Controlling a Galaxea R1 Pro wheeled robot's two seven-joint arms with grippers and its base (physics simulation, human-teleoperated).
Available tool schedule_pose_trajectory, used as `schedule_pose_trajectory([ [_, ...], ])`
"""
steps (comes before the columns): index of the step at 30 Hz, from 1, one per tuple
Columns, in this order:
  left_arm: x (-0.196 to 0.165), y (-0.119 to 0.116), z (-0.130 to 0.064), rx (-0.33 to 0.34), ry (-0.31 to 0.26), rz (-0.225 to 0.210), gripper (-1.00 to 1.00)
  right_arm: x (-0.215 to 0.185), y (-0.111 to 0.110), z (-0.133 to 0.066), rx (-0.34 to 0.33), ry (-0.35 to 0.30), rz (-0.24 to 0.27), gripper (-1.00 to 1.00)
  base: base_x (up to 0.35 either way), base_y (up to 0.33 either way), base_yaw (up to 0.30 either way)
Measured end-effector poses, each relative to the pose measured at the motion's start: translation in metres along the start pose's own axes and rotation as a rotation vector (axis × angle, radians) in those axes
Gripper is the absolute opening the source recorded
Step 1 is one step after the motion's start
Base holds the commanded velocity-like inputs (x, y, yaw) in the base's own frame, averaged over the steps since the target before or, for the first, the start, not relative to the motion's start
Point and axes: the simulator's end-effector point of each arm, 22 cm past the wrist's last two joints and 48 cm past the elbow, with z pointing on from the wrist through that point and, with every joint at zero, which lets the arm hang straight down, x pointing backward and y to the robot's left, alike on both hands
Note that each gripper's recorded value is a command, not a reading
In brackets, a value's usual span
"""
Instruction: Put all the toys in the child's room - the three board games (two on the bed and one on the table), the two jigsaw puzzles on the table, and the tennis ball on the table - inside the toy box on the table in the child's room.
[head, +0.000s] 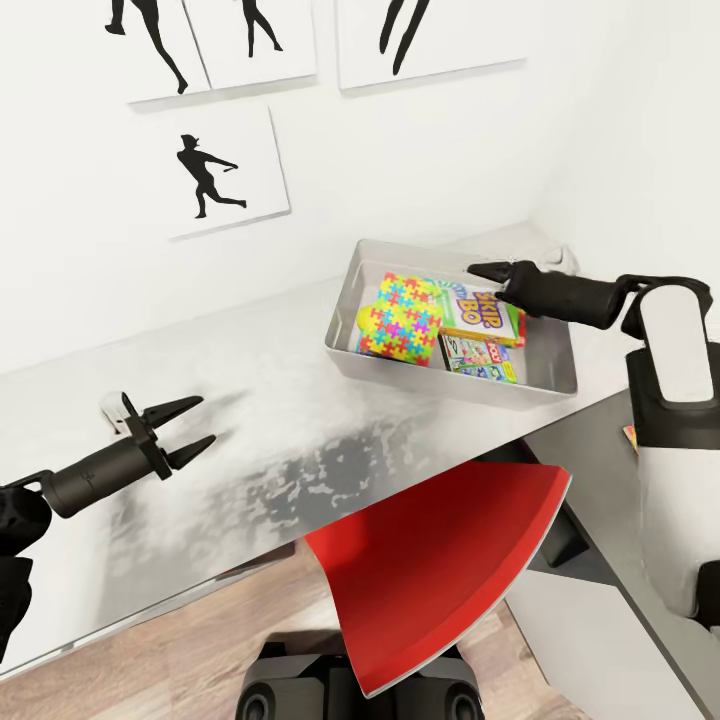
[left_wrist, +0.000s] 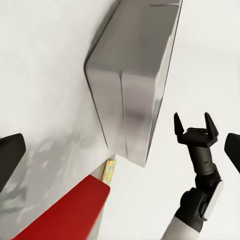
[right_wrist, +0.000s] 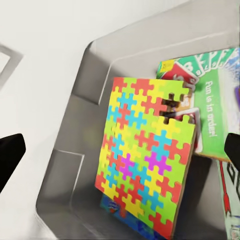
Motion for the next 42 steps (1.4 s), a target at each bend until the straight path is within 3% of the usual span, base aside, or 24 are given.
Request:
schedule_pose_trajectory([
  [4,0.003,-0.001,0.005,-0.003,0.007,0.009,1.0,0.002,-0.004,-0.017,0.016,-0.014,-0.045,1.0,0.0,0.0,0.0],
  [14,0.009,-0.007,0.017,0.025,0.014,0.002,1.0,0.015,-0.023,-0.044,0.064,-0.008,-0.102,1.0,0.0,0.0,-0.089],
  [20,0.018,-0.026,0.039,0.068,0.048,0.018,1.0,0.027,-0.055,-0.069,0.13,0.022,-0.122,1.0,0.0,0.0,-0.223],
  [23,0.017,-0.061,0.065,0.105,0.082,0.093,1.0,0.028,-0.077,-0.091,0.167,0.031,-0.122,1.0,0.0,0.0,-0.254],
  [24,0.016,-0.061,0.065,0.103,0.083,0.096,1.0,0.028,-0.077,-0.091,0.165,0.031,-0.12,1.0,0.0,0.0,-0.261],
  [26,0.014,-0.087,0.079,0.129,0.101,0.153,1.0,0.022,-0.083,-0.105,0.168,0.023,-0.113,1.0,0.0,0.0,-0.265],
  [29,0.012,-0.1,0.086,0.142,0.107,0.186,1.0,0.019,-0.085,-0.11,0.166,0.017,-0.109,1.0,0.0,0.0,-0.269],
  [31,0.007,-0.133,0.096,0.181,0.115,0.245,1.0,0.013,-0.088,-0.12,0.166,0.006,-0.105,1.0,0.0,0.0,-0.273],
  [32,0.006,-0.133,0.096,0.179,0.114,0.249,1.0,0.013,-0.088,-0.12,0.165,0.006,-0.105,1.0,0.0,0.0,-0.275],
  [34,0.002,-0.171,0.106,0.221,0.121,0.314,1.0,0.007,-0.091,-0.129,0.169,-0.003,-0.106,1.0,0.0,0.0,-0.276],
  [35,0.002,-0.171,0.106,0.219,0.12,0.318,1.0,0.007,-0.091,-0.129,0.169,-0.003,-0.105,1.0,0.0,0.0,-0.277],
  [37,0.001,-0.207,0.115,0.252,0.129,0.384,1.0,0.001,-0.094,-0.136,0.178,-0.01,-0.111,1.0,0.0,0.0,-0.278],
  [38,0.001,-0.207,0.115,0.249,0.128,0.387,1.0,0.001,-0.094,-0.136,0.178,-0.01,-0.111,1.0,0.0,0.0,-0.279],
  [40,0.004,-0.24,0.124,0.272,0.142,0.452,1.0,-0.005,-0.097,-0.144,0.19,-0.019,-0.118,1.0,0.0,0.0,-0.279],
  [41,0.003,-0.24,0.124,0.27,0.141,0.456,1.0,-0.005,-0.098,-0.144,0.189,-0.019,-0.117,1.0,0.0,0.0,-0.28],
  [42,0.006,-0.256,0.128,0.281,0.149,0.485,1.0,-0.009,-0.099,-0.149,0.196,-0.026,-0.121,1.0,0.0,0.0,-0.28],
])
